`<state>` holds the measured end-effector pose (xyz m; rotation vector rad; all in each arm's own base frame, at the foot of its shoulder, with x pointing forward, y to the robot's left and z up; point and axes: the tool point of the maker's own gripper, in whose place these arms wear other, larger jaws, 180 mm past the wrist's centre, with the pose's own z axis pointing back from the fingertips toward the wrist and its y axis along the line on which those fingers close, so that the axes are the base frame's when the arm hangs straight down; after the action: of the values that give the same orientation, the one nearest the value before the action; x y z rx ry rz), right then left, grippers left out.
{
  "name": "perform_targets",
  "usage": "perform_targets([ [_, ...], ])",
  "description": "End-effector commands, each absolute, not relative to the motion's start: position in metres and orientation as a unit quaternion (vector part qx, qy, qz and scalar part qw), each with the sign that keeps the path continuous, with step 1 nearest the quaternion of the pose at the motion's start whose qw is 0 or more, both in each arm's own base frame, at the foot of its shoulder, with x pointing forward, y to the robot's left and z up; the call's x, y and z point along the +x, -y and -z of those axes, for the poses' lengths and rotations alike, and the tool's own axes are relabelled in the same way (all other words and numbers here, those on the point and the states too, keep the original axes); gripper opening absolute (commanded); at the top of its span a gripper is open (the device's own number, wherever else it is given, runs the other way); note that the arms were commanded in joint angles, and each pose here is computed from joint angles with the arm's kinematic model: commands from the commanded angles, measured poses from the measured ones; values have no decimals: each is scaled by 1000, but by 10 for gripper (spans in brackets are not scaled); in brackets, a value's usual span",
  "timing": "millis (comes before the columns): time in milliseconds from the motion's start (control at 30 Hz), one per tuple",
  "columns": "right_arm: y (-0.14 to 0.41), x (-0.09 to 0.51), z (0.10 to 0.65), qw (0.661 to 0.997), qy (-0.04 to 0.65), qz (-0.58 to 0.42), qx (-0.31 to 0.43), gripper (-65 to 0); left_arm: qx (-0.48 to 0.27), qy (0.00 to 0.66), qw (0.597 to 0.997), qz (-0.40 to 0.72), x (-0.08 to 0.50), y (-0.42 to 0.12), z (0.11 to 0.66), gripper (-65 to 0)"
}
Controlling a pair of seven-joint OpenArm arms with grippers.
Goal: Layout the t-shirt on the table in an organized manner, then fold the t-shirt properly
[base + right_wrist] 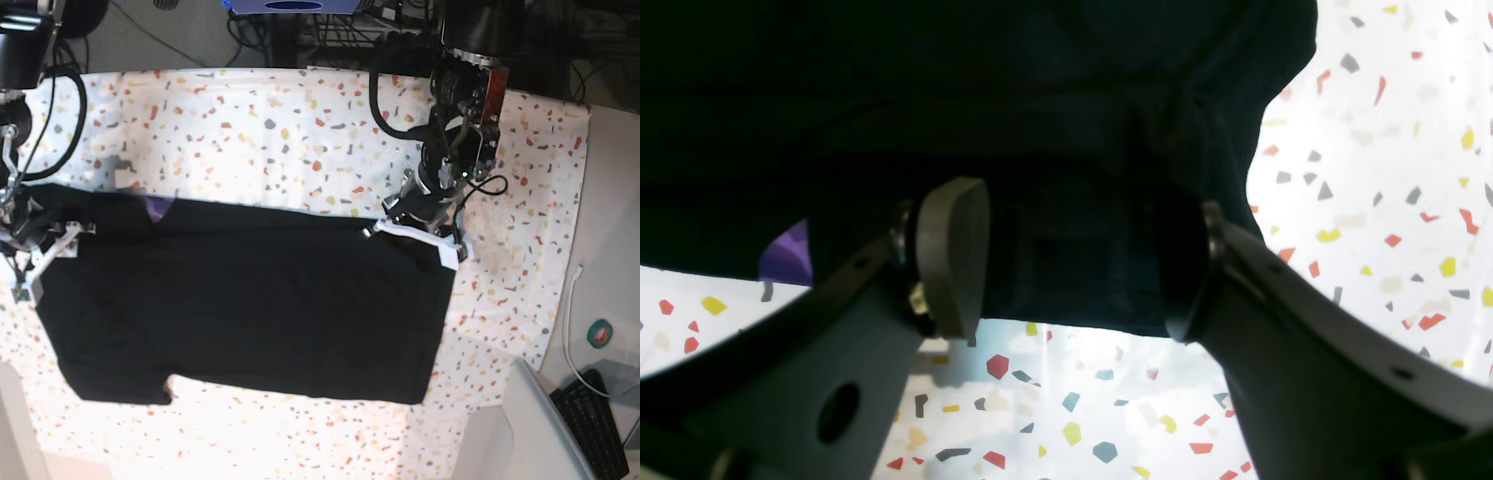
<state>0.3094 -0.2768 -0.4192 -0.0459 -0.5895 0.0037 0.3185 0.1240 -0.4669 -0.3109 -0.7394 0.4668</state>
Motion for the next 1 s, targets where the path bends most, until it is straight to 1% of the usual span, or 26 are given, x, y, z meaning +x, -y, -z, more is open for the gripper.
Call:
perform_targets([
  [0, 284, 321, 404, 949, 314, -4, -32, -284, -156, 375, 887, -222, 333, -121, 457, -650],
  [267, 284, 321, 404, 949, 314, -4, -31, -284, -160, 390, 880, -220, 375, -118, 444, -650],
  [567, 284, 322, 404, 948, 316, -4, -31, -284, -147, 381, 884, -230, 422, -127, 443, -650],
  [633, 284, 322, 404, 948, 316, -4, -31, -284, -143, 390, 880, -229, 435, -130, 436, -650],
  [767, 284, 322, 404, 949, 315, -4, -31, -284, -102, 428, 873, -210, 457, -145, 424, -650],
  [867, 284, 321, 404, 949, 314, -4, -31, -284, -99, 438, 868, -209, 461, -149, 416, -650],
  [967, 284, 320, 405, 949, 313, -4, -31, -284, -102, 452, 862, -203, 448, -150, 412, -650],
])
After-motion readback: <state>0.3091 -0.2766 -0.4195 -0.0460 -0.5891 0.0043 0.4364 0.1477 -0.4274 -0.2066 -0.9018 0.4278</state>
